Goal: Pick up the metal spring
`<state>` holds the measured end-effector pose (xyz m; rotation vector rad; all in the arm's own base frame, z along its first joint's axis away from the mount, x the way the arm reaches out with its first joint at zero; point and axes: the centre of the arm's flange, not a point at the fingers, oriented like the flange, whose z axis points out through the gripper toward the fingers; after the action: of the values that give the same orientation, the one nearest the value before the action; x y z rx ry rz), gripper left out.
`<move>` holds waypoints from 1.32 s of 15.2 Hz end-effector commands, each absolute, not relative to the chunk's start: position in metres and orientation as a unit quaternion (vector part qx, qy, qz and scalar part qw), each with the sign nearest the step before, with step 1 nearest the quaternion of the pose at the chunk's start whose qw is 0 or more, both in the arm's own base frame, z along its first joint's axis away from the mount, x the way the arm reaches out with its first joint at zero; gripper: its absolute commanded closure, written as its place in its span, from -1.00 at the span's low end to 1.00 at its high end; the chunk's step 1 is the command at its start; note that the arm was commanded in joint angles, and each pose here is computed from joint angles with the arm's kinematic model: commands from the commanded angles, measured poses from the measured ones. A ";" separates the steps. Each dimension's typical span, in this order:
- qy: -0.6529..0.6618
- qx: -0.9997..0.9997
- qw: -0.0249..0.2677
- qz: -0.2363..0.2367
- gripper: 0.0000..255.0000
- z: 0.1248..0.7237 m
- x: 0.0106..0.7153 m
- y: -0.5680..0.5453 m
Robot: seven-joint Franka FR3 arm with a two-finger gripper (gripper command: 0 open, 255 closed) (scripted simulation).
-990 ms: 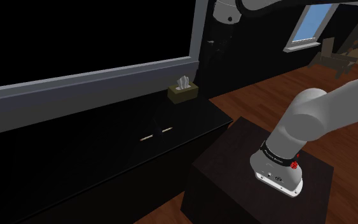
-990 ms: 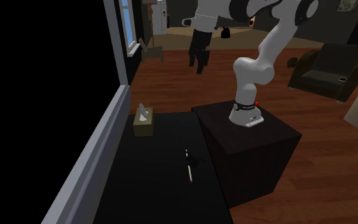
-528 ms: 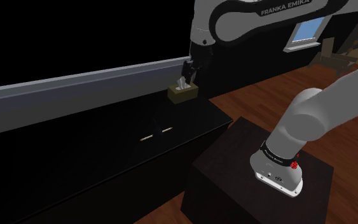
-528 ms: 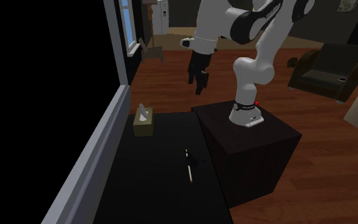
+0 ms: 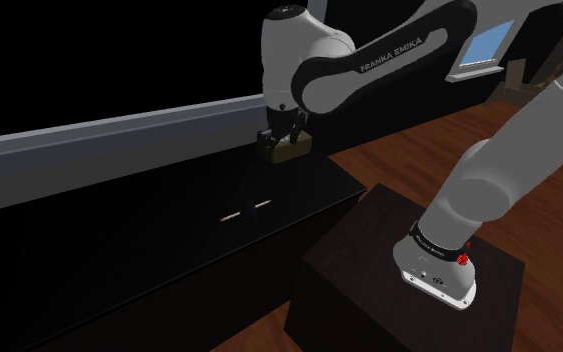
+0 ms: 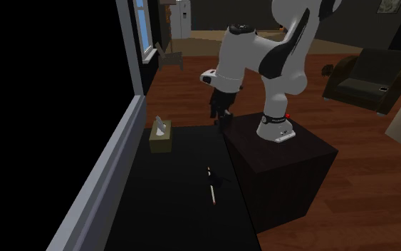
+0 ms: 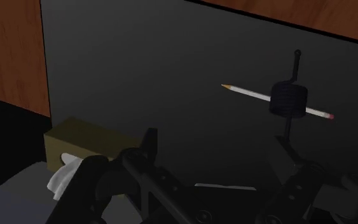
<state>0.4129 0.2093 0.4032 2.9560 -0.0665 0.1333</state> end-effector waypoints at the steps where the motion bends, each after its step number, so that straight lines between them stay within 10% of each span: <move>1: -0.025 0.994 0.097 0.042 -1.00 0.379 0.421 0.227; 20: -0.036 0.990 0.133 0.024 -1.00 0.220 0.463 0.318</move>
<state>0.4618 0.3185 0.2259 2.8716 -0.1051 0.0683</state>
